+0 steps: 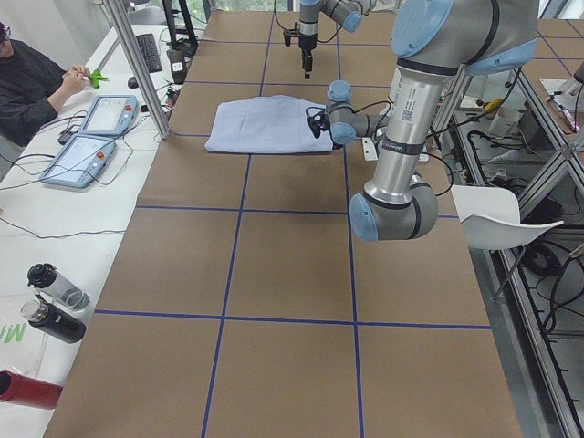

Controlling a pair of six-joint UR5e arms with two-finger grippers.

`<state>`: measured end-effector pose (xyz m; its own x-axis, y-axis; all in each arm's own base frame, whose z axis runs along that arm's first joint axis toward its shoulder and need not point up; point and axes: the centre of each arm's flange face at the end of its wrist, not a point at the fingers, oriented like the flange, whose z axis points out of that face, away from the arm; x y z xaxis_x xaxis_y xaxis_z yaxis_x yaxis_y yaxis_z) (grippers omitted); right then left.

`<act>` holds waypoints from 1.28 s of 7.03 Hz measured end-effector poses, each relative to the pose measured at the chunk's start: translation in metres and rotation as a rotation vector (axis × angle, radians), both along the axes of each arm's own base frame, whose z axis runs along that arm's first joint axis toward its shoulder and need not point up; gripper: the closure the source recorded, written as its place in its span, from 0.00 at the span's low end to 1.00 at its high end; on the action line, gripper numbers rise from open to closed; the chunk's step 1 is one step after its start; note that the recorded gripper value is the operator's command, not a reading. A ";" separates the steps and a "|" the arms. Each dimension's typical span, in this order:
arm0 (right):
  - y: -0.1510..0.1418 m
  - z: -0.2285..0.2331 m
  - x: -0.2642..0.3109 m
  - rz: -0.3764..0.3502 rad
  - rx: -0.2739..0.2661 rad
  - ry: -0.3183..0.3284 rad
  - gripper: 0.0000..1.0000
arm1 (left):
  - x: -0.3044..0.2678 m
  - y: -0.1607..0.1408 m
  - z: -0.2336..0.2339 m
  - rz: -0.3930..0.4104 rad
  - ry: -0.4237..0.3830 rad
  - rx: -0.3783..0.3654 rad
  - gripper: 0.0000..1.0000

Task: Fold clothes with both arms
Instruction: 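Move both grippers to the shirt's near corners, then close both grippers on the near corners of the shirt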

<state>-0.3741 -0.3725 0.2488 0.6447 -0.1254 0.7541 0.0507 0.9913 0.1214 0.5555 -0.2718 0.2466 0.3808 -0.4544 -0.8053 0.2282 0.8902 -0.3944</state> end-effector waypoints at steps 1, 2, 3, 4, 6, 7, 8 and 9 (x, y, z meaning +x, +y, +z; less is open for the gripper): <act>0.002 -0.001 0.001 -0.007 -0.007 -0.006 0.00 | 0.005 0.004 0.004 0.000 -0.011 -0.007 0.17; 0.004 -0.001 0.001 -0.011 -0.011 -0.009 0.00 | 0.009 0.005 0.008 0.000 -0.021 -0.013 0.23; 0.004 -0.001 0.001 -0.013 -0.013 -0.010 0.00 | 0.013 0.006 0.011 0.000 -0.029 -0.019 0.29; 0.004 0.000 0.001 -0.014 -0.014 -0.009 0.00 | 0.015 0.007 0.011 -0.002 -0.030 -0.024 0.39; 0.004 0.000 0.000 -0.015 -0.016 -0.008 0.00 | 0.017 0.007 0.009 -0.006 -0.029 -0.026 0.48; 0.004 0.000 0.000 -0.016 -0.017 -0.008 0.00 | 0.018 0.007 0.009 -0.007 -0.029 -0.028 0.48; 0.004 0.000 0.000 -0.016 -0.017 -0.009 0.00 | 0.018 0.007 0.009 -0.008 -0.030 -0.028 0.48; 0.004 0.000 0.000 -0.017 -0.018 -0.009 0.00 | 0.019 0.007 0.010 -0.009 -0.031 -0.029 0.48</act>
<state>-0.3739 -0.3686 0.2491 0.6355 -0.1228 0.7623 0.0668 0.9923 0.1041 0.5740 -0.2652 0.2562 0.4014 -0.4805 -0.7798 0.2486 0.8765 -0.4122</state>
